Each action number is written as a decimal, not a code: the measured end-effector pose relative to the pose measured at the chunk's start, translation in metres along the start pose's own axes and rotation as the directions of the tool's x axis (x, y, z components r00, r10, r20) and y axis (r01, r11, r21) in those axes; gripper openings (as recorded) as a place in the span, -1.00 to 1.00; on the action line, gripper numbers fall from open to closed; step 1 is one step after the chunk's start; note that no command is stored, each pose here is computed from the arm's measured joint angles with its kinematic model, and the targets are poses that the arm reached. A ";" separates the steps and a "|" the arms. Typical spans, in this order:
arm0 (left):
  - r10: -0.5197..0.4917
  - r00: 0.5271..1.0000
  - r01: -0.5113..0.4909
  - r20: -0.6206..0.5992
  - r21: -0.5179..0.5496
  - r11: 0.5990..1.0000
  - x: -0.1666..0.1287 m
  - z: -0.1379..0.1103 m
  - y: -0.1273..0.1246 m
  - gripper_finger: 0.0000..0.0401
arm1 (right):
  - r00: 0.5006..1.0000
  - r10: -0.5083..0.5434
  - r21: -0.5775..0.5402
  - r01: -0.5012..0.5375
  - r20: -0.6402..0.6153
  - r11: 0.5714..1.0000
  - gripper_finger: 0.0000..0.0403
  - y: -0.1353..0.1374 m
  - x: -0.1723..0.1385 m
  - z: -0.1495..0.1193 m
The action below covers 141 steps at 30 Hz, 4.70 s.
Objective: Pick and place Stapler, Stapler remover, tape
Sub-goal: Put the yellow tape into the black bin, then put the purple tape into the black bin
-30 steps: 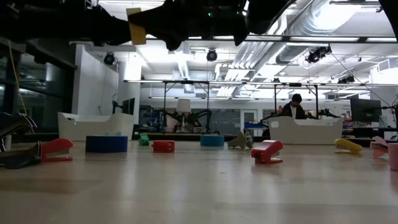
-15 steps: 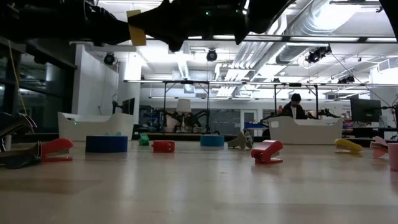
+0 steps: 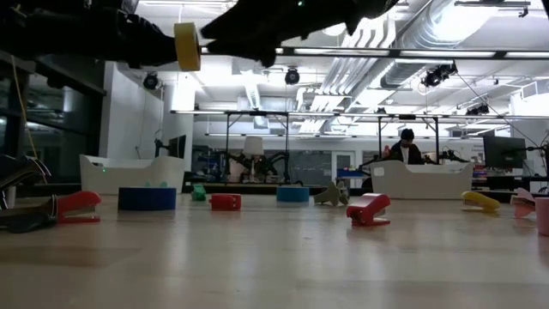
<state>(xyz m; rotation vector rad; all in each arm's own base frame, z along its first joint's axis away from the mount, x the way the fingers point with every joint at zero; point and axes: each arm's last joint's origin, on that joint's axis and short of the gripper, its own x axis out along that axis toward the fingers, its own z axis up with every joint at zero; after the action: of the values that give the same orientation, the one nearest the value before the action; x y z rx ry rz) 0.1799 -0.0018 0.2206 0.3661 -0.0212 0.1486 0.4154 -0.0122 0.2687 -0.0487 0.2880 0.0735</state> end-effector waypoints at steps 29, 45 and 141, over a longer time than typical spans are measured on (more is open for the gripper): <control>-0.573 0.548 0.171 -0.609 -0.589 0.790 -0.046 0.065 -0.031 -0.81 | 0.870 -0.231 -0.065 0.226 -0.435 0.972 0.07 -0.003 -0.044 -0.020; -0.713 0.325 0.018 -0.621 -0.750 0.661 -0.067 0.064 -0.148 -0.81 | 0.853 -0.260 -0.099 0.242 -0.453 0.965 0.07 -0.004 -0.045 -0.021; -0.059 0.237 0.429 -0.970 0.049 0.902 0.066 0.054 -0.091 -0.12 | 0.673 -0.374 -0.212 0.314 -0.638 0.926 0.03 -0.035 -0.138 -0.071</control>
<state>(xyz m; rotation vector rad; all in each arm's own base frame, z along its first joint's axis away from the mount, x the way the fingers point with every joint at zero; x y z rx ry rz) 0.2587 -0.0958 0.2414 0.5459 1.3514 0.0260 0.2659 -0.0608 0.2419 -0.2186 1.0053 -0.3260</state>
